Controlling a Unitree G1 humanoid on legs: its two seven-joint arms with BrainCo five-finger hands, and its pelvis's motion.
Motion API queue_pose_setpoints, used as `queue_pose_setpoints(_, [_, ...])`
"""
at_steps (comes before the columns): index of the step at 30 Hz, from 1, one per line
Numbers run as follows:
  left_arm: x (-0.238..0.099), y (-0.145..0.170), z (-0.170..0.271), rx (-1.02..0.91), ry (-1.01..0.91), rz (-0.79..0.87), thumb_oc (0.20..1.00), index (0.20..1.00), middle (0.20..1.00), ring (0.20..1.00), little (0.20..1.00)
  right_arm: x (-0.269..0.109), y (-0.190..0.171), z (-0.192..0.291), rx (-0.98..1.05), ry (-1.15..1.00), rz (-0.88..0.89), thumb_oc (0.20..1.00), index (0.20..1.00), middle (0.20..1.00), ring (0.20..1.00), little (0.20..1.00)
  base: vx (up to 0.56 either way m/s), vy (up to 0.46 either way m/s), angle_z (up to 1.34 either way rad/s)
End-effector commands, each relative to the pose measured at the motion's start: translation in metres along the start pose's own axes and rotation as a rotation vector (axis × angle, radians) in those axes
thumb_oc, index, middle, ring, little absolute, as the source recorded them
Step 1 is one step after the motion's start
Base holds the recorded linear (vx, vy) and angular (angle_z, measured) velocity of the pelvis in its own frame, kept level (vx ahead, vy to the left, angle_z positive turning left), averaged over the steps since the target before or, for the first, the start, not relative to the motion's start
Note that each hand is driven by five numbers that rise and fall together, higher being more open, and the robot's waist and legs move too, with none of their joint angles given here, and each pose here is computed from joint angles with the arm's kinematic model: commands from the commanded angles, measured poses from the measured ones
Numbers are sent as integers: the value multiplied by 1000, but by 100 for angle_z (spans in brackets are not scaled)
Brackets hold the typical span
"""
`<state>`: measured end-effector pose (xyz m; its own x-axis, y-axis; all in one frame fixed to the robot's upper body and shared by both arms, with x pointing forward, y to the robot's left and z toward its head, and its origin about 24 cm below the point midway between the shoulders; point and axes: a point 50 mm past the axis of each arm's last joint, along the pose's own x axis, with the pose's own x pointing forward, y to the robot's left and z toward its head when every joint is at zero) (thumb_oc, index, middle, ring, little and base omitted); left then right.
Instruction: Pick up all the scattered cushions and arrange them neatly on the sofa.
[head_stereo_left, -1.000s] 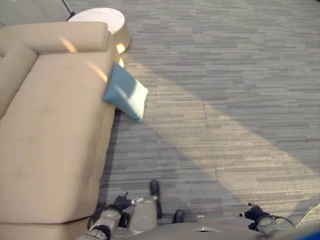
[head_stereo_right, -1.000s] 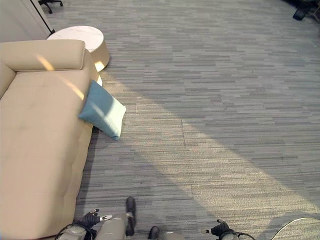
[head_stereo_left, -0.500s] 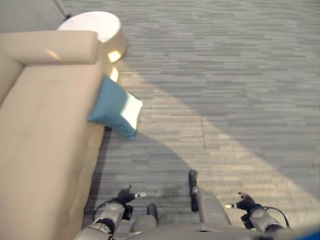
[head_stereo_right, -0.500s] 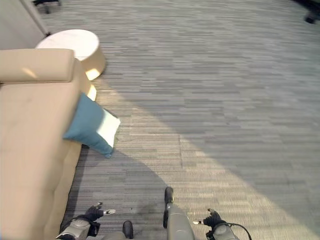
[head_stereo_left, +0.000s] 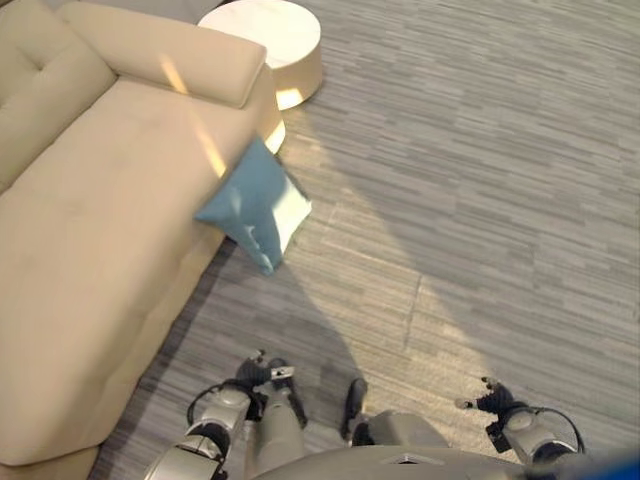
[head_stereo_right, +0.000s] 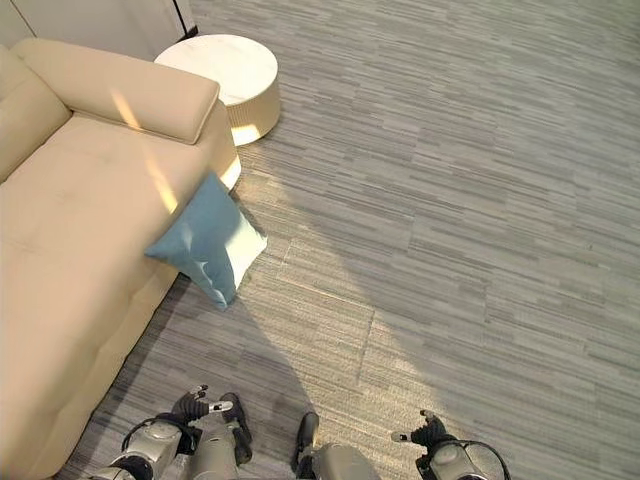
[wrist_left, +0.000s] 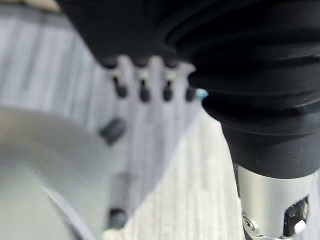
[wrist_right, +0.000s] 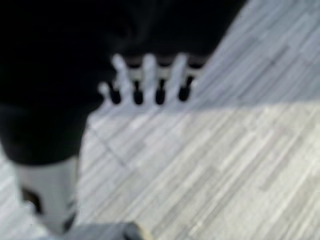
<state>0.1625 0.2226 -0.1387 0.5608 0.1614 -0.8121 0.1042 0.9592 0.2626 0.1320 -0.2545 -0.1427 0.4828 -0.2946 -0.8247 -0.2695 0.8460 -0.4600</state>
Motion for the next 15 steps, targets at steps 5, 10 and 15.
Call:
queue_pose_setpoints(5, [-4,26,-14,19,34,69,1000,1000,1000,1000,1000,-1,4,12,16,-65,10,1000,1000,1000,1000,1000,310,218,40])
queue_pose_setpoints(10, [-5,30,-21,1,58,89,1000,1000,1000,1000,1000,1,-3,24,-2,-109,-8,1000,1000,1000,1000,1000,325,-25,62])
queue_pose_setpoints(15, [-5,31,-21,10,62,92,1000,1000,1000,1000,1000,-1,-7,26,-27,-141,-5,1000,1000,1000,1000,1000,411,-86,37])
